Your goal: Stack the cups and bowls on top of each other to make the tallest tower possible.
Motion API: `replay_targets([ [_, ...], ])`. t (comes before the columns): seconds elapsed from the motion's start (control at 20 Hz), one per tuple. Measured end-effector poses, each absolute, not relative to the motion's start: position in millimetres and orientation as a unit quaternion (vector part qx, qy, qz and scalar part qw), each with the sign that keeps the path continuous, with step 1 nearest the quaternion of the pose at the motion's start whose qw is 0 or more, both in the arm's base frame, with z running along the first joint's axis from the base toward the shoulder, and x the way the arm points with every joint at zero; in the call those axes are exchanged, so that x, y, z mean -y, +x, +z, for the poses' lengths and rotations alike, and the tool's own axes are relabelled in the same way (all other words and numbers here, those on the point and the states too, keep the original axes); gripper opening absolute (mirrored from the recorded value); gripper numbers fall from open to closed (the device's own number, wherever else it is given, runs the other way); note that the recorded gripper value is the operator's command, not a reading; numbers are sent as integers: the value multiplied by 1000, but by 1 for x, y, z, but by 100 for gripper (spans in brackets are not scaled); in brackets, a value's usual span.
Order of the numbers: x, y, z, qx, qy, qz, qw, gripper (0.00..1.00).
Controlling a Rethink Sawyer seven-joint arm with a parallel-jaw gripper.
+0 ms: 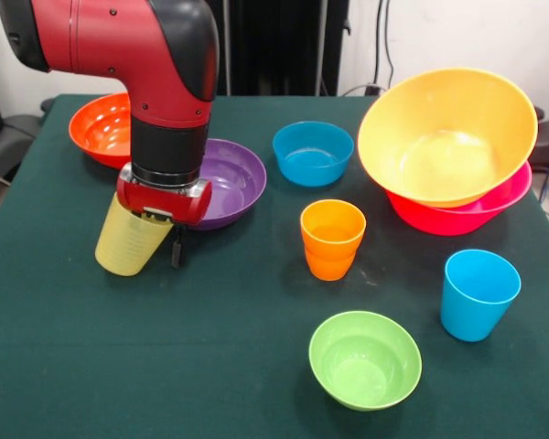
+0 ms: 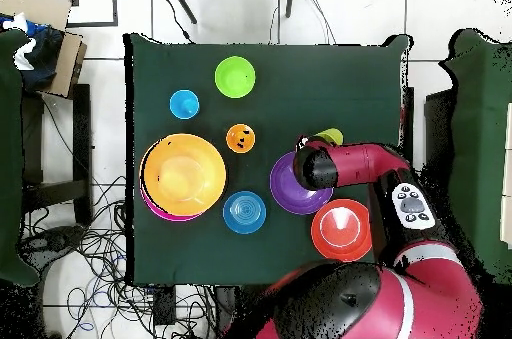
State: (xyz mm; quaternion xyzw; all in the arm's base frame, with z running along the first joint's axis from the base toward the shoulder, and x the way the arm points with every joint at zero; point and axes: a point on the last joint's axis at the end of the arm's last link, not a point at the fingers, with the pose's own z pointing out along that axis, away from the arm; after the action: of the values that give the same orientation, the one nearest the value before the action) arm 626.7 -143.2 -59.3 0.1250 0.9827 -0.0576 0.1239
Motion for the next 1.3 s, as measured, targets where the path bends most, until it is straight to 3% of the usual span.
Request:
replay_targets([
  [0.85,143,627,-59,-983,125,-58,125,100],
  [0.9,143,627,-59,-983,125,-58,125,0],
  [1.3,160,643,-33,-978,129,-70,148,0],
])
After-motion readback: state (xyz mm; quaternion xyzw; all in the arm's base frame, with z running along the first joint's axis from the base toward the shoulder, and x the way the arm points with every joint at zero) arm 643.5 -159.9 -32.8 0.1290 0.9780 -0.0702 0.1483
